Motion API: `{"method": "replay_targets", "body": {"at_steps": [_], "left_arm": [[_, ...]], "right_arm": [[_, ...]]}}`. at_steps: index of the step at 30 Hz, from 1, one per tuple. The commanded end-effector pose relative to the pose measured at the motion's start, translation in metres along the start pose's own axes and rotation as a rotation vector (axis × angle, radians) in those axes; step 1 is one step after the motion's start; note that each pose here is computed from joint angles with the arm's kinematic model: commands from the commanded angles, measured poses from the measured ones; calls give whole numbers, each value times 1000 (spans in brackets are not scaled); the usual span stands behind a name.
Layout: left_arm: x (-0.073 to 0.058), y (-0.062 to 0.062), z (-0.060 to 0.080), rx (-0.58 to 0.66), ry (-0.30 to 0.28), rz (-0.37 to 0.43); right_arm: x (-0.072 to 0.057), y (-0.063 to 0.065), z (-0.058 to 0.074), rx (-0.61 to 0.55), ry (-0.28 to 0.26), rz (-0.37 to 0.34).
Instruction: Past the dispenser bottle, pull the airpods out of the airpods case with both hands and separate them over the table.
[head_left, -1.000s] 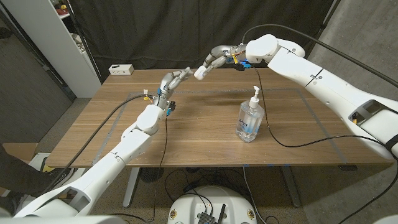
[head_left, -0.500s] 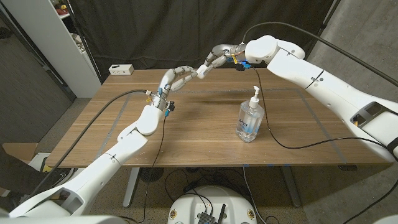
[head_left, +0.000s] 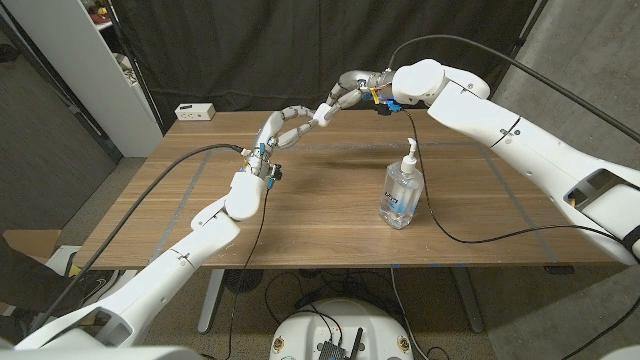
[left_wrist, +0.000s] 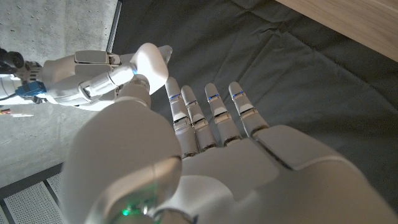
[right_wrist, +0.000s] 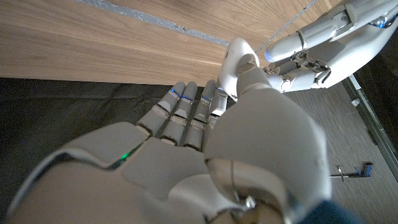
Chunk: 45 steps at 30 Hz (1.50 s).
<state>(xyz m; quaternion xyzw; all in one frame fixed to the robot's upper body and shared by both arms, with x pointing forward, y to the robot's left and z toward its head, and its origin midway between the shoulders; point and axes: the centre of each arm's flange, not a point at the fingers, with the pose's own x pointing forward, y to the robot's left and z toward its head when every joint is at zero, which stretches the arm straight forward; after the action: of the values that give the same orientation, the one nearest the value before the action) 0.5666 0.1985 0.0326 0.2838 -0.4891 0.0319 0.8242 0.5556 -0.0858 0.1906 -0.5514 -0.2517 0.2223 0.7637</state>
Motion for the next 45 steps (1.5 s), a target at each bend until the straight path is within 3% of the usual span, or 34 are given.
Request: {"method": "replay_targets", "body": {"at_steps": [1, 15, 20, 28, 37, 45], "left_arm": [[5, -3, -2, 3, -8, 13], [9, 0, -8, -65, -21, 44], [8, 0, -7, -101, -40, 88], [12, 6, -11, -239, 4, 93], [39, 7, -20, -401, -9, 36], [75, -2, -15, -462, -80, -21]], "right_arm": [[1, 4, 6, 30, -19, -8], [8, 5, 7, 38, -20, -15], [9, 6, 4, 41, -11, -11], [7, 5, -3, 66, -24, -22], [-4, -10, -5, 63, -37, -43], [-29, -32, -14, 65, -32, -103]]}}
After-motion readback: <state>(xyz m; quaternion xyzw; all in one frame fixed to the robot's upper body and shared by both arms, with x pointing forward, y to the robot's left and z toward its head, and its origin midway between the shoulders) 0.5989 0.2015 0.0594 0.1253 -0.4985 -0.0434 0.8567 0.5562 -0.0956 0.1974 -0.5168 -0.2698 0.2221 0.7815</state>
